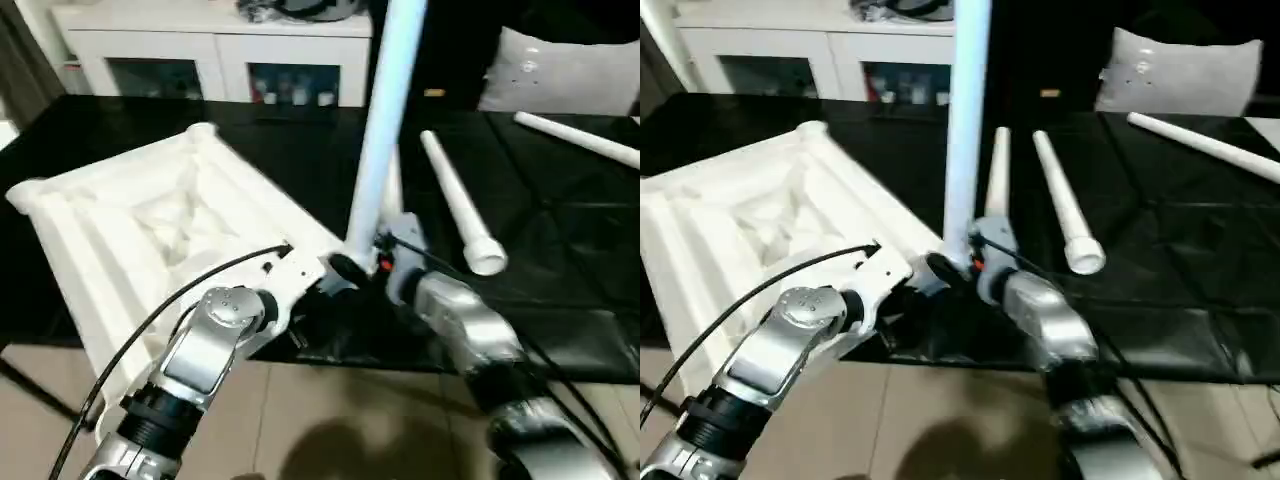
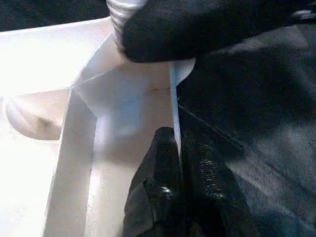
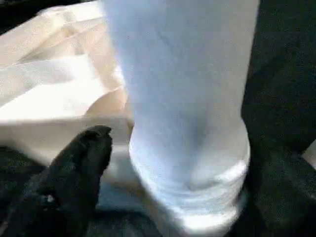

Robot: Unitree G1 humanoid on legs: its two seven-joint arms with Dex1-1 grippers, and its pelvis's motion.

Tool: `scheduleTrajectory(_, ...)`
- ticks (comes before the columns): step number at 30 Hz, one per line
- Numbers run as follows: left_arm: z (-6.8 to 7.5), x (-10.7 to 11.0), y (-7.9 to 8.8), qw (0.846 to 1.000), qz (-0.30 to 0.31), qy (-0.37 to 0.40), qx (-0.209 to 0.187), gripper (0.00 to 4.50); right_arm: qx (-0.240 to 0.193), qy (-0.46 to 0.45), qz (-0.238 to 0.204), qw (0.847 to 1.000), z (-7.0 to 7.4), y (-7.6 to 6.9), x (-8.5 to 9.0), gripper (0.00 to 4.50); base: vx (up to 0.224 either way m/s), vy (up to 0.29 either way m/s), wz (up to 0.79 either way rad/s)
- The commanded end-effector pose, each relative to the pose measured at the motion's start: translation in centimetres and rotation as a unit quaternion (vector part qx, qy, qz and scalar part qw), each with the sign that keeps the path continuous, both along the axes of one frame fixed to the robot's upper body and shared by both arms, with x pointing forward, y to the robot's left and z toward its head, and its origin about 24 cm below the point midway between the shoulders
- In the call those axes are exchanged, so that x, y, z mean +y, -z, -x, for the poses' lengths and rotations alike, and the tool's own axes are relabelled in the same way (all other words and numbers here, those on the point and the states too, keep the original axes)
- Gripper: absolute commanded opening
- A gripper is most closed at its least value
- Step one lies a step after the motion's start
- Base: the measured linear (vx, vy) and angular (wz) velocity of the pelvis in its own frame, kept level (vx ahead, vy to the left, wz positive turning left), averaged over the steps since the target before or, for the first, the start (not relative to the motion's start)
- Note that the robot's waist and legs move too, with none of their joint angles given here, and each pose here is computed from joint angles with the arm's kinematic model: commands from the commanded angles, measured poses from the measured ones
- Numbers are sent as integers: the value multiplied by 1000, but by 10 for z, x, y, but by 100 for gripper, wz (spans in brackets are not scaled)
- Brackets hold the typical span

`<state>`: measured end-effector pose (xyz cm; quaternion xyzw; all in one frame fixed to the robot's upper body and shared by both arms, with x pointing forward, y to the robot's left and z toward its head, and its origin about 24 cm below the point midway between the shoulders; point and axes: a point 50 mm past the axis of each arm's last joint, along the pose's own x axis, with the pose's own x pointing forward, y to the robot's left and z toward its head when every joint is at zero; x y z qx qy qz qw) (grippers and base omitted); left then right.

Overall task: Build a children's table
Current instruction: Rotate leg to tighten

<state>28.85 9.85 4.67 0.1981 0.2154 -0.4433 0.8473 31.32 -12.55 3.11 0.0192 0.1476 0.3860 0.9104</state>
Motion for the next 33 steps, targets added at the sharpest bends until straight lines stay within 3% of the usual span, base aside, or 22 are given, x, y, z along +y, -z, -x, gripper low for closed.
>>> scheduleTrajectory(1, -4, -3, -8, 999, -5, 30, -23, 0, 3, -39, -6, 999, 7, 1, 1, 445, 0, 0, 0)
scheduleTrajectory(5, 2, 9, -2, 996, -26, 87, -9, 0, -26, -80, -3, 996, 14, -19, -29, 445, 0, 0, 0)
scheduleTrajectory(7, 2, 9, -2, 996, -27, 89, -8, 0, -26, -82, -2, 996, 14, -20, -30, 445, 0, 0, 0)
scheduleTrajectory(12, 13, 23, 0, 982, -49, 184, 15, 0, -32, -145, 23, 989, 20, -31, -40, 445, 0, 0, 0)
scheduleTrajectory(19, 25, 31, 2, 957, -71, 279, 41, 0, -33, -197, 61, 978, 19, -35, -39, 445, 0, 0, 0)
scheduleTrajectory(23, 23, 30, 1, 950, -81, 301, 38, 0, -7, -265, 78, 961, 24, -28, -31, 445, 0, 0, 0)
scheduleTrajectory(33, 19, 28, -3, 944, -76, 320, 33, 0, 17, -295, 67, 953, 19, -25, -21, 353, 0, 0, 0)
